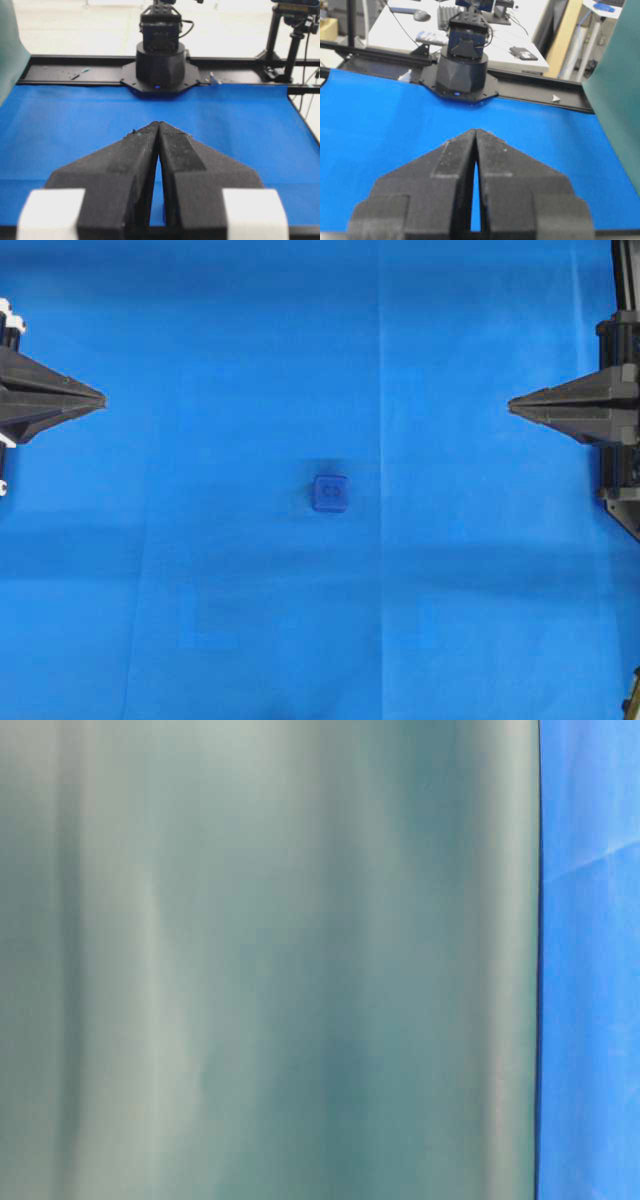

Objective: Handover the blue block to the right arm after grasping it with the left arm, then place it in the designated position.
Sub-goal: 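Open both grippers wide at their start positions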

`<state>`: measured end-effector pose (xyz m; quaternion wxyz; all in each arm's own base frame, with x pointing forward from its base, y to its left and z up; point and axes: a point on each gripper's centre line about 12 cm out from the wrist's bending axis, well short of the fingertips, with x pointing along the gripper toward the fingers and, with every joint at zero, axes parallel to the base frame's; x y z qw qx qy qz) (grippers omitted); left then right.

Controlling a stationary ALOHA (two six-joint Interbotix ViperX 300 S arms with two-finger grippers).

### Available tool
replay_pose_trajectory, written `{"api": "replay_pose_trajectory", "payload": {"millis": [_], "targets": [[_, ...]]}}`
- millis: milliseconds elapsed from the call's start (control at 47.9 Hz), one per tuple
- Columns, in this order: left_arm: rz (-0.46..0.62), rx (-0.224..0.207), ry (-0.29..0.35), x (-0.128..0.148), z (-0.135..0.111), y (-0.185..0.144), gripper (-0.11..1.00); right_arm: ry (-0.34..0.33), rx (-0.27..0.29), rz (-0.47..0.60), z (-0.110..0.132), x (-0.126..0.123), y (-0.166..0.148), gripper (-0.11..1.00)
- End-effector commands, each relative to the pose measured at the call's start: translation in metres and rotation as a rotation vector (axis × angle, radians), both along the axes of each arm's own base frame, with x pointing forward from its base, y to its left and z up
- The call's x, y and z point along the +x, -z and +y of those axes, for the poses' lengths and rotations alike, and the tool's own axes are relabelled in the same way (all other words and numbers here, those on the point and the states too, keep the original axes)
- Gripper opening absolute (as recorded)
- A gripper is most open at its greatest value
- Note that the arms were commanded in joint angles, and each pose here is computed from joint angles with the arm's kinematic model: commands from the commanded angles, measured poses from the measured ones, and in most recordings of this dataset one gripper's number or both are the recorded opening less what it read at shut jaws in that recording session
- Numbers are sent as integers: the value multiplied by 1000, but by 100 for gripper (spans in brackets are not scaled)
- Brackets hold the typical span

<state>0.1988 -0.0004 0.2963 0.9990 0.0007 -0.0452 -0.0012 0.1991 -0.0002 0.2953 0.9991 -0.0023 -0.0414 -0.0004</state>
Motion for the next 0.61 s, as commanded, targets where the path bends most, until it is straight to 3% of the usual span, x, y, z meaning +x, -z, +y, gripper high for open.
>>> {"api": "replay_pose_trajectory", "payload": {"millis": [0, 585], "targets": [[-20, 3, -1, 1, 0, -7, 0, 2, -8, -11, 0, 3, -6, 1], [-6, -17, -1, 2, 1, -6, 0, 1, -15, 43, 0, 4, -5, -3]]}}
